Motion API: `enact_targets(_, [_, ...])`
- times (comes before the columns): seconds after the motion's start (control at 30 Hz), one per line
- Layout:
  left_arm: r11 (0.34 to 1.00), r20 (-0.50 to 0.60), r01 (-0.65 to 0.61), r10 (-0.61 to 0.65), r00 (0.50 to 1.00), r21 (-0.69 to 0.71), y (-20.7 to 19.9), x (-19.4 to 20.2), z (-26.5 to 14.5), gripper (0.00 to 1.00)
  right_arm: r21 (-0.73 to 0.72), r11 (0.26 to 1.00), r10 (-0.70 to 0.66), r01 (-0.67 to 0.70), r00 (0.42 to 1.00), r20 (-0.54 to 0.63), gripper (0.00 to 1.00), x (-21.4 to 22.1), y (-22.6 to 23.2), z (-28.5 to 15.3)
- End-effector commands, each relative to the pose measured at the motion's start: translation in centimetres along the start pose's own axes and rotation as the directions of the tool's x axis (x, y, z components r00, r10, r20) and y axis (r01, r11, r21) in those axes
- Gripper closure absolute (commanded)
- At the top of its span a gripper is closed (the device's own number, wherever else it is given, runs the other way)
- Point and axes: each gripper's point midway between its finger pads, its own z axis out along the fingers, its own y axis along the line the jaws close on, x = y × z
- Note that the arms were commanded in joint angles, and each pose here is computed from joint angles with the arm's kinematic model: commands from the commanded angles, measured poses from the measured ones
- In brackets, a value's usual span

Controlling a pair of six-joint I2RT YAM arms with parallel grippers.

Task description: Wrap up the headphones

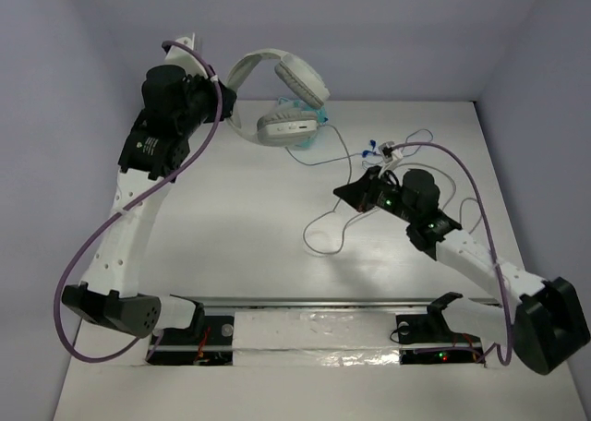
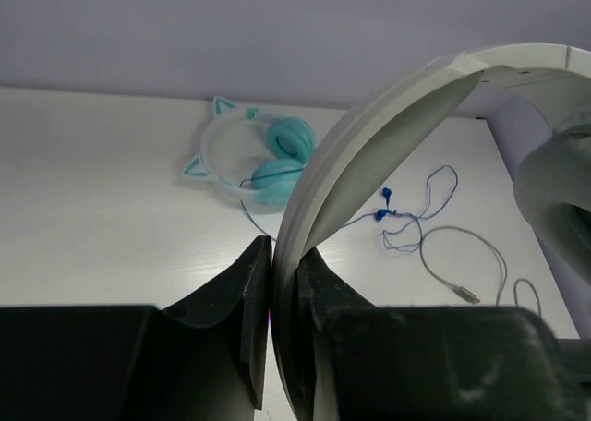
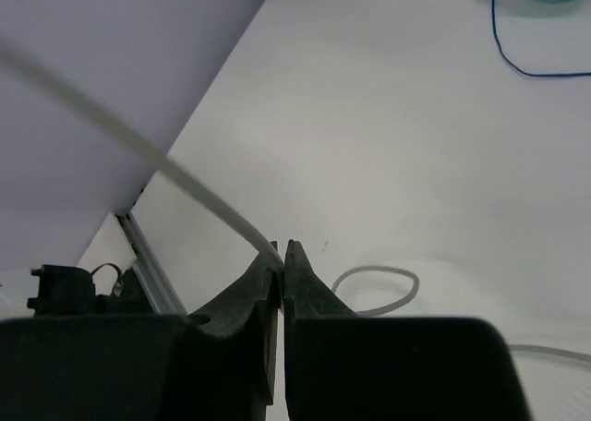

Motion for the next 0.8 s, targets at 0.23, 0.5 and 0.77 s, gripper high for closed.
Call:
enact_targets(0.23, [0.975,-0.037,0.17,-0.167,0.985,0.14,-0.3,2.6,1.3,1.0,0.248,0.962,-0.143,0.11,0.983,0.115,1.0,-8.5,0.0,0.3])
enact_targets(0.5, [0.959,-0.114,0.224,-0.207,0.972,0.171,0.6,6.2,-0.4,1.0,0.339,0.932,-0.168,0.127,0.981,0.094,1.0,-9.7,-3.3,4.7])
enact_targets(0.77, [0.902,-0.112,0.261,-0.237,0.965,0.345,-3.2,2.7,-1.7,1.0,0.047,0.992,-0.119,0.114,0.983,0.14,0.45,-5.3,-1.5,6.9])
